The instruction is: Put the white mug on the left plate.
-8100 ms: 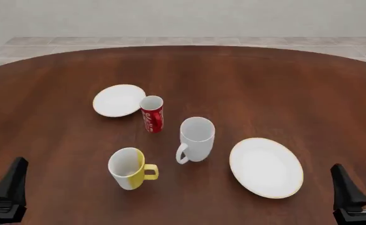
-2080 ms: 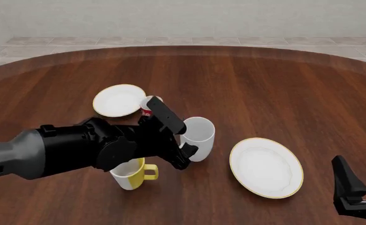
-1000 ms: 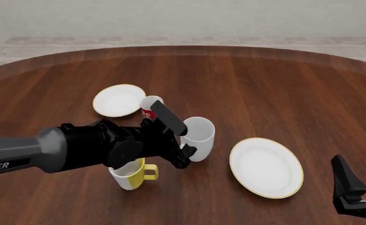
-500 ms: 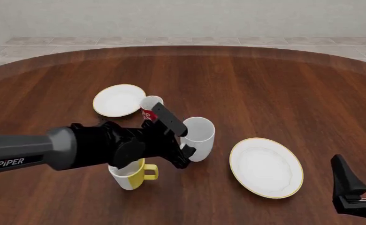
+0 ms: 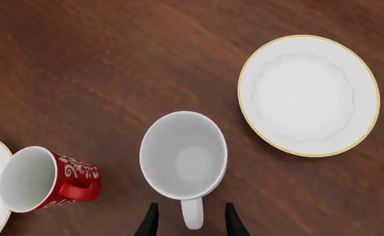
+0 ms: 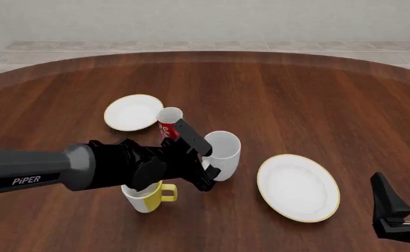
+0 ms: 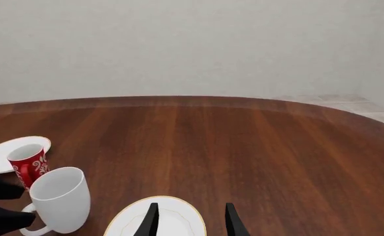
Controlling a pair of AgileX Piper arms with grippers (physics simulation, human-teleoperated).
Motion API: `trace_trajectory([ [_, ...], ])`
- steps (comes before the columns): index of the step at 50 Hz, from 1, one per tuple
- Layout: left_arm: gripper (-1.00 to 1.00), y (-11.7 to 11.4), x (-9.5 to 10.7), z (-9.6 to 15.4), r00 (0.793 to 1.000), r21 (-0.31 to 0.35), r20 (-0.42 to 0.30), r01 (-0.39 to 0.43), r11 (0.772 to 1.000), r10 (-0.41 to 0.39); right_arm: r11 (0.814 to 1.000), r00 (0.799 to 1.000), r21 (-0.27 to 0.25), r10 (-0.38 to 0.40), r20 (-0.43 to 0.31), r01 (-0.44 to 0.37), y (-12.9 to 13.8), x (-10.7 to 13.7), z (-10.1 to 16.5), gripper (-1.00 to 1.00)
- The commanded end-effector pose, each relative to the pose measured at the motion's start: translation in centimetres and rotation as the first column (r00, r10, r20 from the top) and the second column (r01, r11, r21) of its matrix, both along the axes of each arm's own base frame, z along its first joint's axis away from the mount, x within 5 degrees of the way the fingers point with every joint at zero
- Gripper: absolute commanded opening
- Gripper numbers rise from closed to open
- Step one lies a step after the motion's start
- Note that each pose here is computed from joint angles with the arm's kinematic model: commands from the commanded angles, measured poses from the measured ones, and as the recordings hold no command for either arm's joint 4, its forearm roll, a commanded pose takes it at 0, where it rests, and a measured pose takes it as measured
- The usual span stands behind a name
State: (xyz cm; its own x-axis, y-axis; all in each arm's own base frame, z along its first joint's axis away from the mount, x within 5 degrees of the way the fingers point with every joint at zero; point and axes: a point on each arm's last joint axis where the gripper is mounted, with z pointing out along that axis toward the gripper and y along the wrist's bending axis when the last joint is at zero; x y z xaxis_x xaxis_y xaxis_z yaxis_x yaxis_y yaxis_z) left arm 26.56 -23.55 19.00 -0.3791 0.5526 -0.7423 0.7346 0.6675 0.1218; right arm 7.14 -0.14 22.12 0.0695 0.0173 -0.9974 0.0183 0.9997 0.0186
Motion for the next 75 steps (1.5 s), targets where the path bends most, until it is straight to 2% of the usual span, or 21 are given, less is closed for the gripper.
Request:
trace_trajectory([
  [1,1.00,0.0,0.1,-0.3,1.000,0.003,-0.002,-0.002,1.000,0.002,1.000,1.000,0.001,0.001,-0.001,-0.001,0.0,0.1,0.0,1.00],
  [75,1.00,-0.1,0.6,-2.5,1.000,0.019,-0.019,-0.008,1.000,0.008,1.000,1.000,-0.003,-0.001,-0.001,0.001,0.0,0.1,0.0,1.00],
])
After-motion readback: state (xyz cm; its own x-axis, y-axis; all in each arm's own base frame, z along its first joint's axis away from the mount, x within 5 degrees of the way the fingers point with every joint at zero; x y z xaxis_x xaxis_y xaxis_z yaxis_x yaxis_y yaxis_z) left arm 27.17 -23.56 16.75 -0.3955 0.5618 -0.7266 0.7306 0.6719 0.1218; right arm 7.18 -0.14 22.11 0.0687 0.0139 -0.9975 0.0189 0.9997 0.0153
